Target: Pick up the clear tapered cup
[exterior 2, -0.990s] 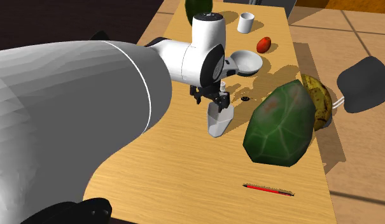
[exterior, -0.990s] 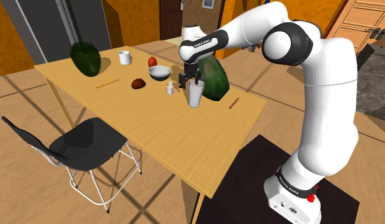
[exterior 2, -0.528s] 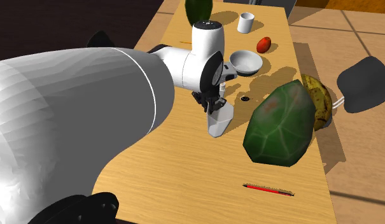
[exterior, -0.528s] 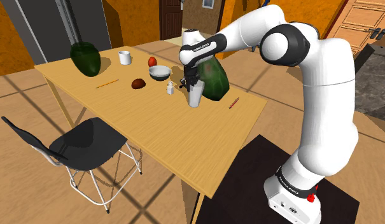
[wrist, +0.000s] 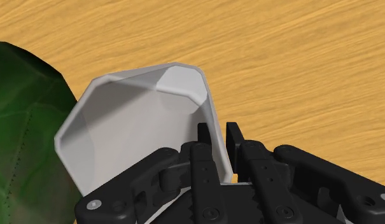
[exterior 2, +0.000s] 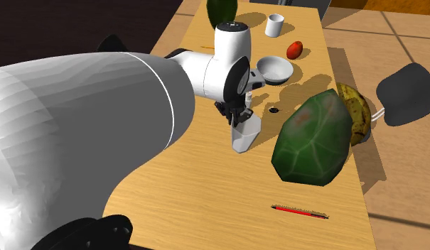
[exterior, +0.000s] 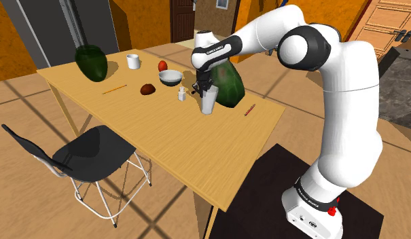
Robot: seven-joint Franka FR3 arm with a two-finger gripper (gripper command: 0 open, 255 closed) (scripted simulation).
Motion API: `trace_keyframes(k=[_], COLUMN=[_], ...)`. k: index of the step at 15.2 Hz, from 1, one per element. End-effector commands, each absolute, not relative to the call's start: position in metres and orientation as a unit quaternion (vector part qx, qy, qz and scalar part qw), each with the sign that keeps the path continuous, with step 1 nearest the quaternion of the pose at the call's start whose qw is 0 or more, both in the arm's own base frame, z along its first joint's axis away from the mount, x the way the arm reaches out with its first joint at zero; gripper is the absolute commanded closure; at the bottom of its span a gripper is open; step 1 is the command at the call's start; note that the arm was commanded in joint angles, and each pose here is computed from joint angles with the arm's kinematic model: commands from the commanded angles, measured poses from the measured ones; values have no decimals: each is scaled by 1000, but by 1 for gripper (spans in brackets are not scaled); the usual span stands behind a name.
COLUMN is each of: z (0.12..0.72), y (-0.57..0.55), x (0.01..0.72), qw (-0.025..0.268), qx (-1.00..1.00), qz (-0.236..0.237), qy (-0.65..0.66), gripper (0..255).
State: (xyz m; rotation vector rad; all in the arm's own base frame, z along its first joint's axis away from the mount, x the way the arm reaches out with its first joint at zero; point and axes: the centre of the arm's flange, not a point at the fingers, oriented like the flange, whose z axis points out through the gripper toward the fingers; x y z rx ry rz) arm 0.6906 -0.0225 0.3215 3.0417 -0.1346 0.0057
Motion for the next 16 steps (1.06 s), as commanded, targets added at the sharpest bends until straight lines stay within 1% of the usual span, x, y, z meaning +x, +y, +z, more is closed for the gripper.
trace_keyframes(k=[1, 14, 16], z=[329, 398, 399], y=[-23, -23, -23], x=[690, 690, 690], qw=[48, 48, 48], qx=[998, 998, 998], qz=[2, 2, 2], qy=[-44, -44, -44], gripper=[255, 255, 255])
